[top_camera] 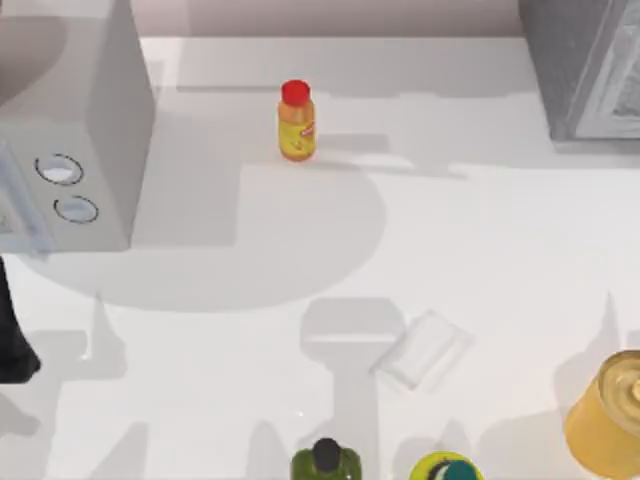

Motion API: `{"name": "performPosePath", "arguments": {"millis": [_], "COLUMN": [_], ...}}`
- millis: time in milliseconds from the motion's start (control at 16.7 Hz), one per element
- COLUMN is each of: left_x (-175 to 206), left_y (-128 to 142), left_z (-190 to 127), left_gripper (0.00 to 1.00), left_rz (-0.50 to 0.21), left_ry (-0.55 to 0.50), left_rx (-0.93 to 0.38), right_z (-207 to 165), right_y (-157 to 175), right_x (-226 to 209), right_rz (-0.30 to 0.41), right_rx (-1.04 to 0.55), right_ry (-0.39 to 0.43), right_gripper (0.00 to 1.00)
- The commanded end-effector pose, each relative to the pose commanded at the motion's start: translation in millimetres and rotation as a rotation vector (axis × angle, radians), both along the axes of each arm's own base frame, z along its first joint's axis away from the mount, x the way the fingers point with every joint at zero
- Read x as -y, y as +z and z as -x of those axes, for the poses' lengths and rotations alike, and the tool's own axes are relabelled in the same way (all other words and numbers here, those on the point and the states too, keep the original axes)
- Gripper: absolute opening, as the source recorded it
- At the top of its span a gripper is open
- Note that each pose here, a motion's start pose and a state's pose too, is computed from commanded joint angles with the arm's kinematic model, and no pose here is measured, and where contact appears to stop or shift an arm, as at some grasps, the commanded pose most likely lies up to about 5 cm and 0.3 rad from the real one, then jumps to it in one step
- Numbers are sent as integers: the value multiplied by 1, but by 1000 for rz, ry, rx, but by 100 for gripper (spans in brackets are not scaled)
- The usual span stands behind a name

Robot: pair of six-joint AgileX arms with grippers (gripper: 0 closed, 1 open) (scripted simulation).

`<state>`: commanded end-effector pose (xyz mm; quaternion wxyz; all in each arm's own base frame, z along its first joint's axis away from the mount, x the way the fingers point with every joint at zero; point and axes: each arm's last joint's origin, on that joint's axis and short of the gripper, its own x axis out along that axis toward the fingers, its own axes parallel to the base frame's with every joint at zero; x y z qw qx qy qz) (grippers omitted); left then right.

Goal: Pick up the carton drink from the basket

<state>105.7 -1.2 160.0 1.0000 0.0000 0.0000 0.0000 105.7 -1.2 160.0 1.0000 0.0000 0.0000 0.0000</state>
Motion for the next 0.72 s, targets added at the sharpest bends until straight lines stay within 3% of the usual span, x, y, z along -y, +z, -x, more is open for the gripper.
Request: {"name": "performPosePath", "arguments": {"millis": [360, 720], "left_x": [-2, -13], "left_y": [10, 67], "left_z": [-4, -33], "left_gripper": [100, 100], "left_rz": [-7, -2], "left_ry": [-9, -11], "left_rx": [-35, -43], "right_z": [0, 0], "right_y": [0, 0], "right_x": [0, 0], "right_rz": [0, 0], "right_rx": [0, 0], "right_ry": [0, 0], "right_gripper": [100, 100]}}
